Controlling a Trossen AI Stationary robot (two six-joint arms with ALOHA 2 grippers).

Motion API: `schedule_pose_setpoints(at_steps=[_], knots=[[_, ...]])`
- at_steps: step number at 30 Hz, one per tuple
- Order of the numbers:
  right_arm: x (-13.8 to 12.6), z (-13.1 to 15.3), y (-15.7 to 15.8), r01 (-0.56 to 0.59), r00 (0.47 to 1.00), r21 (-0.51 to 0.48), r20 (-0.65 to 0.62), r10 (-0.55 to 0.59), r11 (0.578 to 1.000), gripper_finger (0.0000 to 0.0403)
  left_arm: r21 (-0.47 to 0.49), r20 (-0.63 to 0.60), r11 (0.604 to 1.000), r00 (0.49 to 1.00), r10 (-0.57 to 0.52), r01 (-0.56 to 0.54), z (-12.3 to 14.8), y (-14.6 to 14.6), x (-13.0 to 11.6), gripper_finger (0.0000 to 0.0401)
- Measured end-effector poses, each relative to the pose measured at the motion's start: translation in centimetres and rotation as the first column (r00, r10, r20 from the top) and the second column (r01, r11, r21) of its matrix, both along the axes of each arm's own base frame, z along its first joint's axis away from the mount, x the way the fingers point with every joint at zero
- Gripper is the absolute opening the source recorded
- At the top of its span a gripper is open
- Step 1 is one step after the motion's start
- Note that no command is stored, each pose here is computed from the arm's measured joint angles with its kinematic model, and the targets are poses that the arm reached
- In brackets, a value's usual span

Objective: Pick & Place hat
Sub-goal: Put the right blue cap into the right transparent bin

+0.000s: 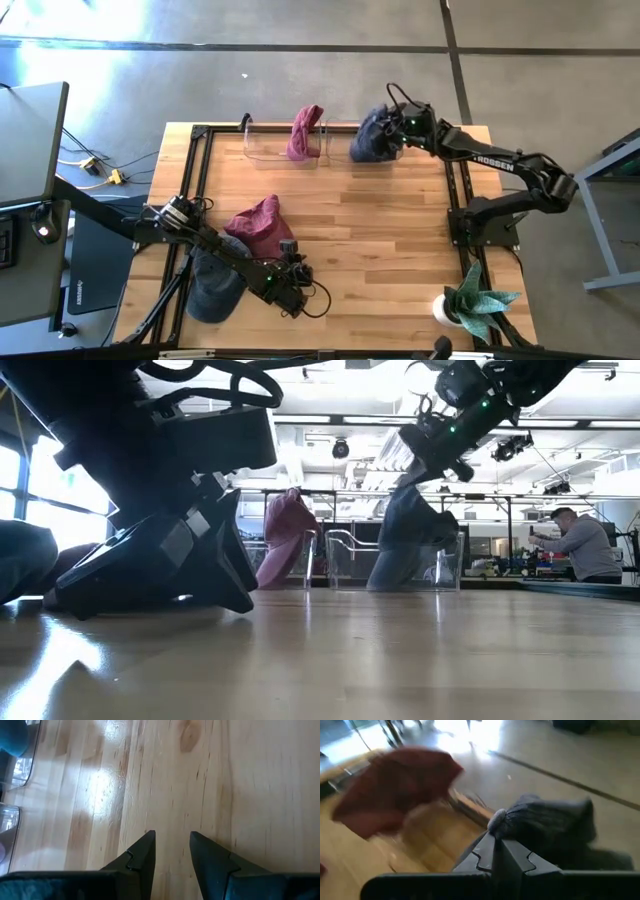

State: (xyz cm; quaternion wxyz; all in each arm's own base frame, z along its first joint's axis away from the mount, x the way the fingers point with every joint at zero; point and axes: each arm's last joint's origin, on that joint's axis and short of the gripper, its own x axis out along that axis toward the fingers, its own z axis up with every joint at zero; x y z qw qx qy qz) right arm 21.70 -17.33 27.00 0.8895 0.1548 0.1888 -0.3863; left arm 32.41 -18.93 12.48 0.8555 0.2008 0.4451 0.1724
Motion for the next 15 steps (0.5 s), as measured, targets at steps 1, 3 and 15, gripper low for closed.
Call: schedule_pose_setpoints(at_steps=[1,3,15], knots=[[-0.2,-0.2,0.0,0.014,1.000,0.009,-0.026,-0.014,1.000,0.0009,-0.002,0.002,1.000,1.000,0.000,0.000,0.0,0.0,0.0,0.0117],[-0.4,-0.5,-0.1,0.043,0.997,0.016,-0.062,-0.042,0.999,0.0018,-0.004,0.006,1.000,1.000,-0.001,0.001,0.0,0.0,0.1,0.0117],[-1.6,1.7,0.7,0.081,0.996,-0.066,-0.016,-0.083,0.994,0.0155,-0.003,0.009,1.000,1.000,-0.007,0.007,0.0,-0.1,0.1,0.0117]])
